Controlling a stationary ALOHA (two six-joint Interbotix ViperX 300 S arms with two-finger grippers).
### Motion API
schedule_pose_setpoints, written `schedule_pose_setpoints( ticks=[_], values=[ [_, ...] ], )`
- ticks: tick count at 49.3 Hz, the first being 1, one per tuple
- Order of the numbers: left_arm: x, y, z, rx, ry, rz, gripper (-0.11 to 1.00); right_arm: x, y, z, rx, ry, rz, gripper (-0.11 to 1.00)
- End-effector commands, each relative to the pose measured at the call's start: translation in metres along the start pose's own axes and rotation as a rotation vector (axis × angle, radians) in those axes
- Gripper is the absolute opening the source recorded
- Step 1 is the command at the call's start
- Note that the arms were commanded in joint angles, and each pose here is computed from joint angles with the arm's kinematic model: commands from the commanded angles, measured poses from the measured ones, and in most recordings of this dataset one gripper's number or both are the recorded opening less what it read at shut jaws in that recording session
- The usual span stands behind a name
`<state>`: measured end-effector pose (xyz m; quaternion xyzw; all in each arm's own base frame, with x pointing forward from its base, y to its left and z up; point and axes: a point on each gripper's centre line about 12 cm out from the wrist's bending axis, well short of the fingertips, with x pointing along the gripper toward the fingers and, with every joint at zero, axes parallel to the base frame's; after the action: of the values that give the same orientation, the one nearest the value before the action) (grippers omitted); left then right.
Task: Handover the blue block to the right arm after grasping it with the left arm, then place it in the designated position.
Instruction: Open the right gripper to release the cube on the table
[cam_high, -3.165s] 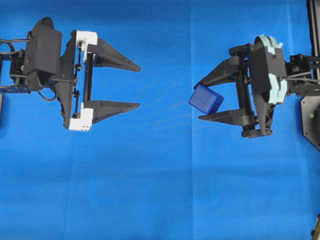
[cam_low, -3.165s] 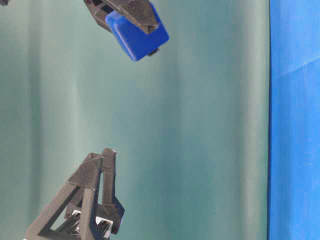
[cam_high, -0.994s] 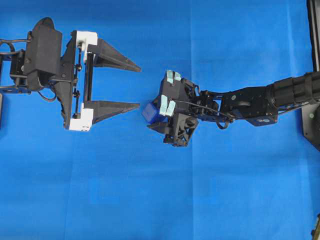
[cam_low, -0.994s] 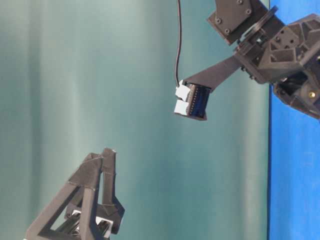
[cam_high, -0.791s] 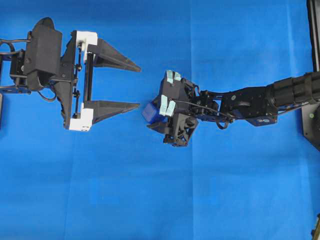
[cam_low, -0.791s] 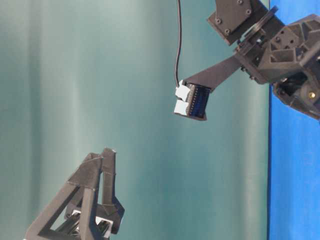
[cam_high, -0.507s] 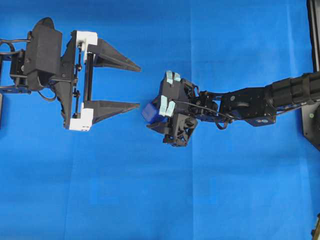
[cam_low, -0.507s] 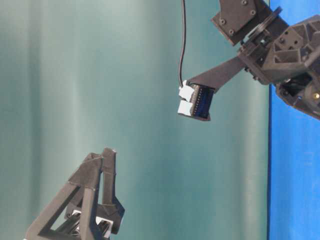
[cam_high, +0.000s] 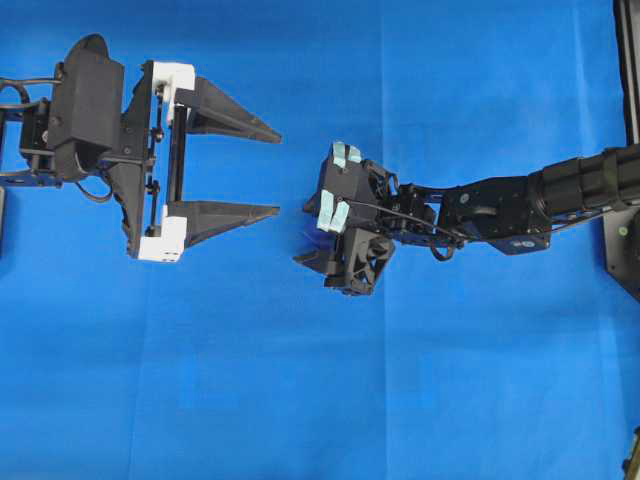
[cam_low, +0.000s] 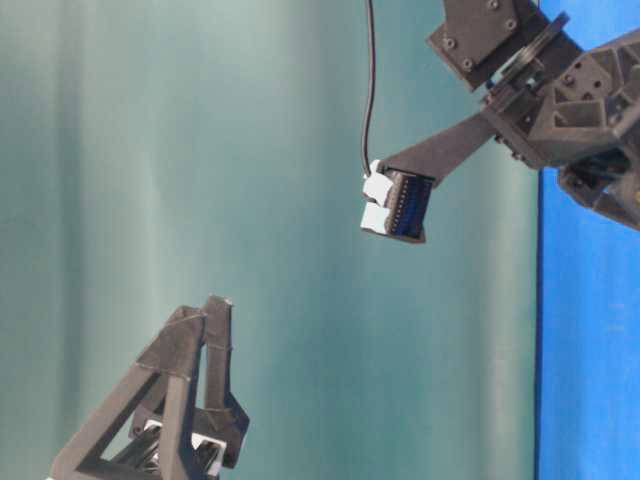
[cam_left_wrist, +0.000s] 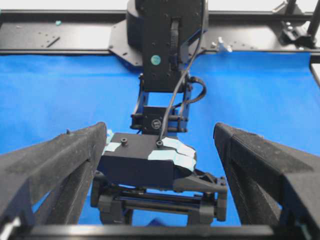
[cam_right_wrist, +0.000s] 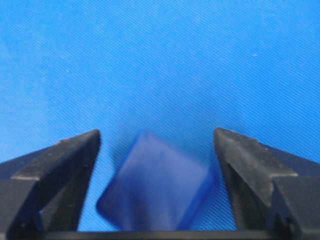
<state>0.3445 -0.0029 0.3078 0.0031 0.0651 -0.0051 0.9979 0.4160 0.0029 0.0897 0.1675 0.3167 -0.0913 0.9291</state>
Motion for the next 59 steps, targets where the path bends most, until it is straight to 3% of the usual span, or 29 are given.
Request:
schedule_pose_setpoints(
  ticks=[1,5,14,27,59],
  values=[
    [-0.001,-0.001,0.009,0.0,-0.028,-0.002,0.93,-0.002,0.007,0.01,0.008,-0.031,0.016,0.77],
    [-0.001,-0.001,0.009,0.0,-0.028,-0.002,0.93,-0.002,0.008,0.01,0.008,-0.03,0.018,0.71],
    [-0.001,-0.001,0.009,0.0,-0.026,-0.003,0.93,-0.008,0.011,0.015,0.006,-0.042,0.027,0.72],
    [-0.002,-0.001,0.01,0.0,-0.031,-0.002,0.93,-0.042,0.019,0.037,-0.012,-0.067,0.065,0.72],
    [-0.001,-0.001,0.012,0.002,-0.035,-0.002,0.93,-0.185,0.036,0.09,-0.105,-0.178,0.193,0.72]
  ],
)
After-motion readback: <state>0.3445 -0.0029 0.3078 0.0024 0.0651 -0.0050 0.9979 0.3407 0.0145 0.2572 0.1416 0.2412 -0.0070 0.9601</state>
